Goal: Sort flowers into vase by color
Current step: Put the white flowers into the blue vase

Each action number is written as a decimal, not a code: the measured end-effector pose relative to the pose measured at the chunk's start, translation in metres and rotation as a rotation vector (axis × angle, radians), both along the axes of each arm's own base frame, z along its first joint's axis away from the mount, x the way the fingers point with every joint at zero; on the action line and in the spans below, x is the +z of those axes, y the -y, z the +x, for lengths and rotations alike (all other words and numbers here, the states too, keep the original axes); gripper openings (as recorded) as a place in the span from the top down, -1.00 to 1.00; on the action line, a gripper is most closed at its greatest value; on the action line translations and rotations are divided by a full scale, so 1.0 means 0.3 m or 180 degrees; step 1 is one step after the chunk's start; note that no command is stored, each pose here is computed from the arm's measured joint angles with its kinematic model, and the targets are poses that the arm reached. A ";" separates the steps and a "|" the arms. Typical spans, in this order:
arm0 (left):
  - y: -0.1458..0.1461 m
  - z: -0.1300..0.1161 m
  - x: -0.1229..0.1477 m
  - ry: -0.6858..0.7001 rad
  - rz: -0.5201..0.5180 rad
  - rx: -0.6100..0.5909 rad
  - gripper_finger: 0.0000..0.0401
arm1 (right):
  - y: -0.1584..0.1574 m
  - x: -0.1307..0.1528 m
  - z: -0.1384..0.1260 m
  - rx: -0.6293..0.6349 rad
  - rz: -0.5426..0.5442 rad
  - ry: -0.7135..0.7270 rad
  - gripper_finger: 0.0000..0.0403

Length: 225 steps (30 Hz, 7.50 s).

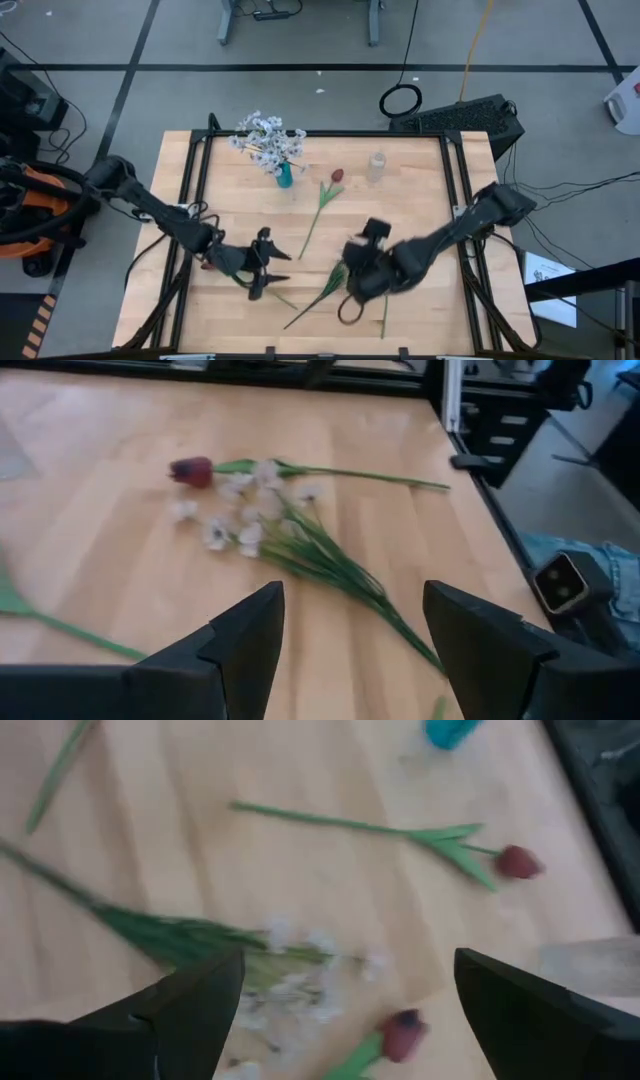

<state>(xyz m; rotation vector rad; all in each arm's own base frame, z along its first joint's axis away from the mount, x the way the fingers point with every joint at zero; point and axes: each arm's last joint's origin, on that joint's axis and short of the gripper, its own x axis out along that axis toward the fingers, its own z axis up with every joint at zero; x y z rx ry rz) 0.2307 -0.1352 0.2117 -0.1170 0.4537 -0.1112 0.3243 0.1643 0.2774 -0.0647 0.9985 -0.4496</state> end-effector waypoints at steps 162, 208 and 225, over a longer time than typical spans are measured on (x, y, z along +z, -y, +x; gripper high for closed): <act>0.004 -0.142 0.267 0.2344 0.0696 0.0392 0.95 | 0.216 -0.038 0.102 0.2043 0.0270 0.4668 -0.22; 0.013 -0.007 0.123 0.2406 0.0586 0.0213 0.95 | 0.138 0.039 0.141 0.1990 0.0298 0.4663 -0.60; 0.013 -0.004 0.113 0.2297 0.0615 0.0266 0.84 | 0.148 0.028 0.150 0.1954 0.0278 0.4535 0.85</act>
